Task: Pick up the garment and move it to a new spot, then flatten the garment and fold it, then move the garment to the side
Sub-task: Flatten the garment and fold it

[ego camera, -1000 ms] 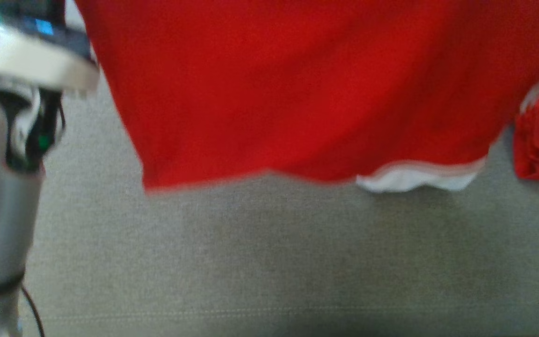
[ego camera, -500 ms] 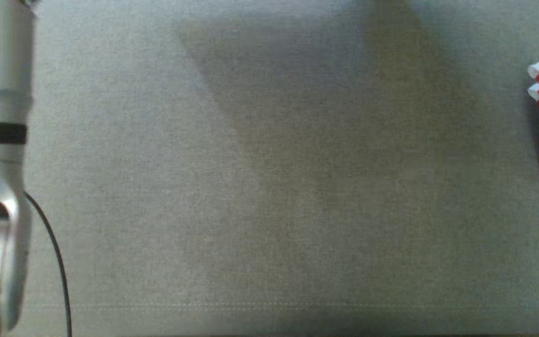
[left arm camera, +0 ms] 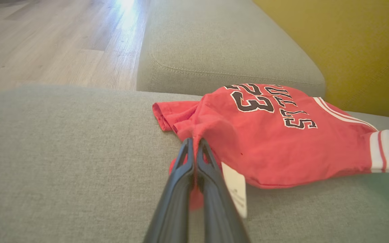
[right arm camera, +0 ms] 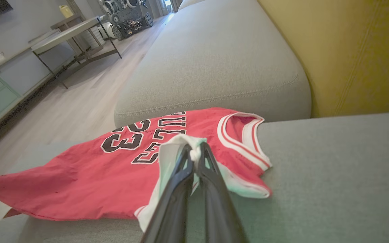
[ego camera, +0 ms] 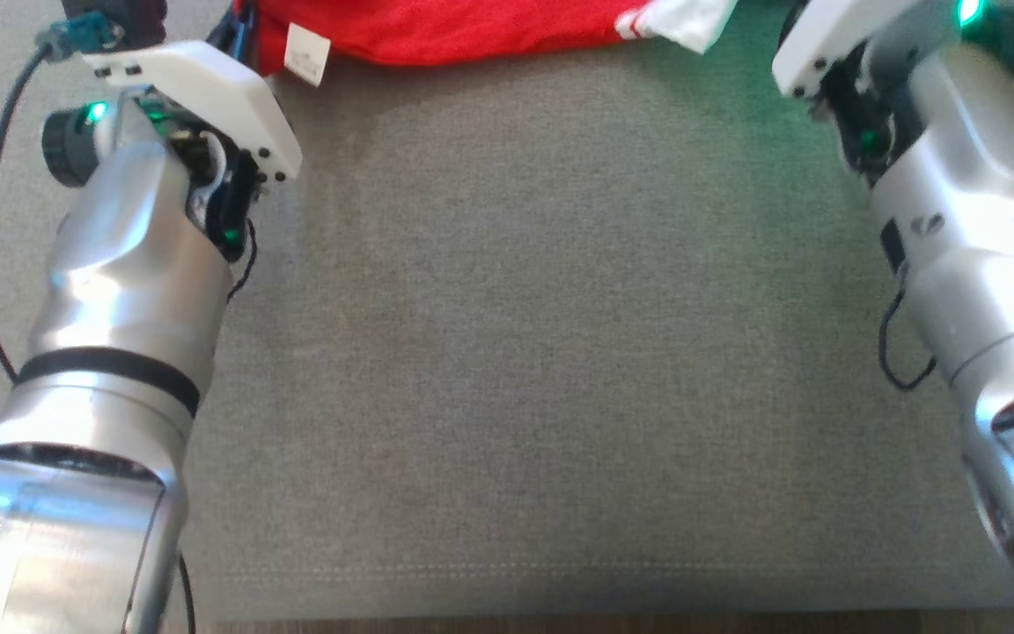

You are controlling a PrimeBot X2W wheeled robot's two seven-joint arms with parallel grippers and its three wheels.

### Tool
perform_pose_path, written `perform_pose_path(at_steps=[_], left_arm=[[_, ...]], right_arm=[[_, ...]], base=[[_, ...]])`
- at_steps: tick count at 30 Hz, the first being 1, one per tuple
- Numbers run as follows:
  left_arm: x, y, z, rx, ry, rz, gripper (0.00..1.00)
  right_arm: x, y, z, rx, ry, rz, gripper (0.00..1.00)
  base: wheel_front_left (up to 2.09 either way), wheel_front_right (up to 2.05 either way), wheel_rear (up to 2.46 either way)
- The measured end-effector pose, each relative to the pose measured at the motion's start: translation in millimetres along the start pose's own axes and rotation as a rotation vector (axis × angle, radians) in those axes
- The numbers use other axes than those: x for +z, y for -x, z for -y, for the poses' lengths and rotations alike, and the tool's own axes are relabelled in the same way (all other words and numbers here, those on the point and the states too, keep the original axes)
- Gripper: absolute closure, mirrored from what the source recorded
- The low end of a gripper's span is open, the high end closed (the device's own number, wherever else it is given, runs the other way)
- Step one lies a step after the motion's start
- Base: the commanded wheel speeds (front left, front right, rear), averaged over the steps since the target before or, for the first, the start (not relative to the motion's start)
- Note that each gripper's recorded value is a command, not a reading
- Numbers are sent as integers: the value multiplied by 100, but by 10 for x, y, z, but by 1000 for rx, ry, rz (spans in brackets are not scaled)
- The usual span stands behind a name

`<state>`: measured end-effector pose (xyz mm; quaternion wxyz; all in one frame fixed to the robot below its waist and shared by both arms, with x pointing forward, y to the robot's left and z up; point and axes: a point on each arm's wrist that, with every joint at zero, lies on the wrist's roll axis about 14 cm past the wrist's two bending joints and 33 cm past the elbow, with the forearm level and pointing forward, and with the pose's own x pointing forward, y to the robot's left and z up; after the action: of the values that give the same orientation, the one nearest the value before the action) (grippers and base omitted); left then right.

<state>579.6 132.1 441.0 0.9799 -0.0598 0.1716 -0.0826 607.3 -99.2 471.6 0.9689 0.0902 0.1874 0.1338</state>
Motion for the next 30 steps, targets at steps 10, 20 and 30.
perform_pose_path(at_steps=[10, 20, 30], left_arm=[[-522, 406, -28, 29, 68, -42, 100], [-704, 1082, 22, 32, 113, 68, 100], [-1036, 1851, 2, 77, 118, 84, 100]], right_arm=[[-605, 445, -123, 24, -166, 59, 100], [-1083, 1428, -298, 113, -253, 71, 100], [-1335, 2258, -151, 53, -301, 74, 100]], base=[[0, 0, 0], [0, 0, 0], [0, 0, 0]])
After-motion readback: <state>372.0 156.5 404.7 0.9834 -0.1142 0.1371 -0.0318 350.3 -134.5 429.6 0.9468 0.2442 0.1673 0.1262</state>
